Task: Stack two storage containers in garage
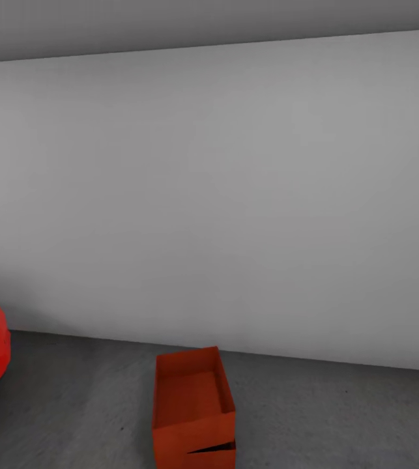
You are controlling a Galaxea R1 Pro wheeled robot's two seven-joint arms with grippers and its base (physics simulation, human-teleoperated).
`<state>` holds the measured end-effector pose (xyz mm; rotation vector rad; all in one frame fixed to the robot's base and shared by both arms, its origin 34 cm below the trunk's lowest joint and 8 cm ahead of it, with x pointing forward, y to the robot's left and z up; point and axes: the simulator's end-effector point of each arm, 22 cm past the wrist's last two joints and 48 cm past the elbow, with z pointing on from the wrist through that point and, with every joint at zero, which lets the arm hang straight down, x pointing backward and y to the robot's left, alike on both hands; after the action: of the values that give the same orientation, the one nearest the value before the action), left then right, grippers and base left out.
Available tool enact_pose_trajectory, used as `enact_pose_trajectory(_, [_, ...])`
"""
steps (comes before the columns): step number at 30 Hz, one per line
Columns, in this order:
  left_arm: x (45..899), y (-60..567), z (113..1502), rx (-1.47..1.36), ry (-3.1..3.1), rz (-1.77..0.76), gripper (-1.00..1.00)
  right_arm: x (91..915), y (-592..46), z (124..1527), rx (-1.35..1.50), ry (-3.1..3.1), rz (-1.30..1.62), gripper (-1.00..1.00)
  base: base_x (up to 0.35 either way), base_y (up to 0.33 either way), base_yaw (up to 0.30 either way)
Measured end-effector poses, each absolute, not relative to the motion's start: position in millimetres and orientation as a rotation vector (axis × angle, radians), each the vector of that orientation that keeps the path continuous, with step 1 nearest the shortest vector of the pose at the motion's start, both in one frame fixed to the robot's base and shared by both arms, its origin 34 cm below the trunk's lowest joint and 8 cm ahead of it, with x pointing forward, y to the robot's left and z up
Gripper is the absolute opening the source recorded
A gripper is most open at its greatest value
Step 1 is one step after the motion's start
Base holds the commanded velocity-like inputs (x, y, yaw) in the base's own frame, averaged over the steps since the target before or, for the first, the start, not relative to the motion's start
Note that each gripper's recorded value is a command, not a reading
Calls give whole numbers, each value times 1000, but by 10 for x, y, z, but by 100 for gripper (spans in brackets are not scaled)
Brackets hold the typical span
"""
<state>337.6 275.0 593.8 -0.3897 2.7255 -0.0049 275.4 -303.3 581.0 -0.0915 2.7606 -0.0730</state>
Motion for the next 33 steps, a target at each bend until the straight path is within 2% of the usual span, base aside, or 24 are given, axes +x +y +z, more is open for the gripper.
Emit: enact_pose_trajectory(33, [3324, 2745, 5907, -389, 2741, -3, 100, 2704, -3000, 5789, -86, 2773, -63, 100, 0, 0, -11])
